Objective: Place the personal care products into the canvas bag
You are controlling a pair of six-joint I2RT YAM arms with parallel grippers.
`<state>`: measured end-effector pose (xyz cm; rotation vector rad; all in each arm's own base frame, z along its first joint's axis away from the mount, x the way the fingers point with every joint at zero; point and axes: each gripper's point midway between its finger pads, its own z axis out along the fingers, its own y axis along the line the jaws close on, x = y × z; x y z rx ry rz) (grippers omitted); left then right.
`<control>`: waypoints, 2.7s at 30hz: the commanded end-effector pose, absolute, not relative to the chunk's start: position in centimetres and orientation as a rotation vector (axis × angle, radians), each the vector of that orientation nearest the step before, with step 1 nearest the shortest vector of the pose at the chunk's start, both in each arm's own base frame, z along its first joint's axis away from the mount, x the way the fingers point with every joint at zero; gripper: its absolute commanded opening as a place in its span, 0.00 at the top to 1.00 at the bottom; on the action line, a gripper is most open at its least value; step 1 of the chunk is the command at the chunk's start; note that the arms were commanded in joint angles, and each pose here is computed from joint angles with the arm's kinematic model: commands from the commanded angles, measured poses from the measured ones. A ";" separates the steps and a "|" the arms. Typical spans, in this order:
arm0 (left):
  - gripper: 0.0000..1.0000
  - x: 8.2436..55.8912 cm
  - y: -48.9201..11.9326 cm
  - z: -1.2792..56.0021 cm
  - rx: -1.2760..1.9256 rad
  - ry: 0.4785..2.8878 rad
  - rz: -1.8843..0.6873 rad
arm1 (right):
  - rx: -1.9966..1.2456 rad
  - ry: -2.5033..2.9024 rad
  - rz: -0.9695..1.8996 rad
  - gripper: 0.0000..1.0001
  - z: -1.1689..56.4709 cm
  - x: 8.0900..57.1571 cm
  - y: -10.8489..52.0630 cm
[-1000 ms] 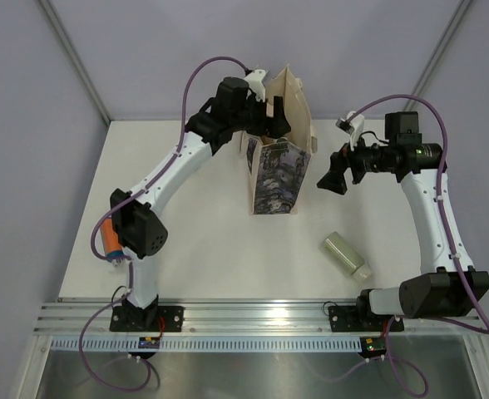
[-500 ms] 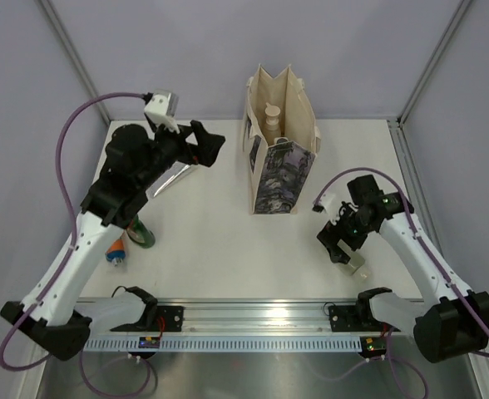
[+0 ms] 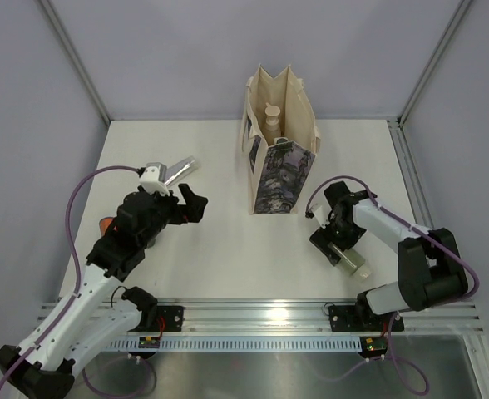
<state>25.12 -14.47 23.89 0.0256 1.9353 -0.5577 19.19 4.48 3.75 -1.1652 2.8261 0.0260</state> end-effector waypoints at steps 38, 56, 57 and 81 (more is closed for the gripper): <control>0.01 25.5 -13.3 23.3 -0.225 1.918 -0.590 | -0.974 1.865 0.745 1.00 37.3 29.4 20.0; 0.01 24.7 -12.6 22.7 -0.238 1.955 -0.565 | -0.297 1.761 0.671 1.00 44.7 49.7 23.4; 0.01 24.6 -12.5 22.6 -0.239 1.956 -0.561 | -0.317 1.796 0.698 1.00 43.3 49.7 23.9; 0.01 24.1 -11.8 20.7 -0.228 2.023 -0.494 | -0.664 2.161 0.793 0.41 26.5 47.3 27.0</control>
